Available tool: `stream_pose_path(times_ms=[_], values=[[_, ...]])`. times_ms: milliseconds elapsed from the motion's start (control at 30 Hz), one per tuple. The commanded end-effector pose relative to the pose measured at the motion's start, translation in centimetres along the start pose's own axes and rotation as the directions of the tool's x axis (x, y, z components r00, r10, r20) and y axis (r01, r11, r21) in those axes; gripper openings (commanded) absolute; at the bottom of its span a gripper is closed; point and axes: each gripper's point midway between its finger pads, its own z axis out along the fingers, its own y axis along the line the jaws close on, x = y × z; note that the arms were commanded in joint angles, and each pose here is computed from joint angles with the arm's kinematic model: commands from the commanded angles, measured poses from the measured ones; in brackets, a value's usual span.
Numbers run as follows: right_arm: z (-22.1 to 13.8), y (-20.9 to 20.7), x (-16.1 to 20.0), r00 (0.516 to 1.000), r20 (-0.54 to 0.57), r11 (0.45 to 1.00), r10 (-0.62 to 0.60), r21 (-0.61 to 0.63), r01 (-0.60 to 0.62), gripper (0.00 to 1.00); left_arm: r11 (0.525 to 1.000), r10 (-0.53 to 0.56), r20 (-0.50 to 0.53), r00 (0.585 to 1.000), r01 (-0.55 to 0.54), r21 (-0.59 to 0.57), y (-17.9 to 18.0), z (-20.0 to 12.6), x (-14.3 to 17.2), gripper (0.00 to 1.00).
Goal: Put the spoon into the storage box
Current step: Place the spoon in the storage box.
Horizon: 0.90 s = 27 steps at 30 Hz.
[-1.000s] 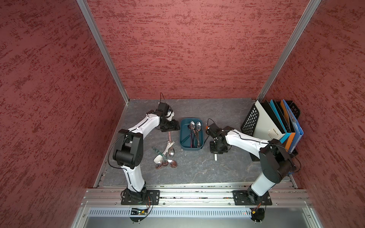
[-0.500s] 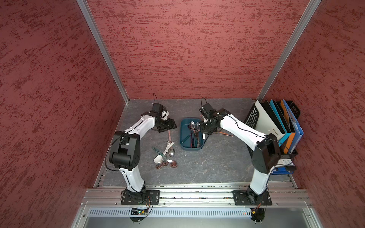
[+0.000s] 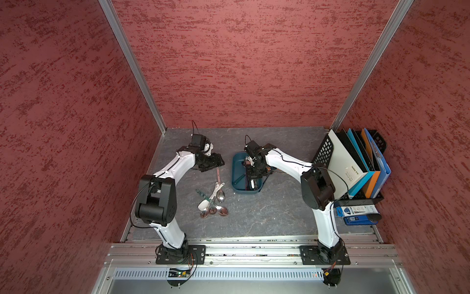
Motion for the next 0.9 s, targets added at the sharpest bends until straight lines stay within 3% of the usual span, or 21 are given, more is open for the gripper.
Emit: stream_pose_path(times_ms=[0,100,267,533,667,867], values=[[0.4,0.0,0.1,1.0,-0.017,1.0,-0.003,0.016,0.003,0.04,1.0,0.012,0.006,1.0,-0.012,0.003,-0.1,-0.3,-0.3,0.78],[1.1,-0.3,0.4,0.999,-0.04,1.0,0.004,0.028,-0.003,0.07,1.0,0.019,0.001,1.0,-0.019,0.001,-0.2,-0.2,-0.3,0.78],[0.3,-0.5,0.2,1.0,-0.022,0.999,0.006,0.043,-0.005,0.24,0.999,0.033,-0.005,0.999,-0.033,-0.01,-0.2,0.1,-0.2,0.78],[-5.9,-0.9,-1.8,0.993,0.12,0.996,-0.001,0.09,-0.01,0.36,0.997,0.071,-0.013,0.997,-0.071,-0.002,-1.2,0.3,-0.8,0.78],[-7.7,-3.3,-2.9,0.969,0.197,0.988,0.151,0.009,-0.155,0.36,0.992,0.123,-0.01,0.992,-0.123,-0.009,-2.1,0.3,-1.2,0.78],[-6.6,-7.4,-2.8,0.934,0.196,0.953,0.299,-0.016,-0.301,0.36,0.979,0.201,-0.016,0.98,-0.201,-0.037,-3.4,0.6,-1.1,0.78]])
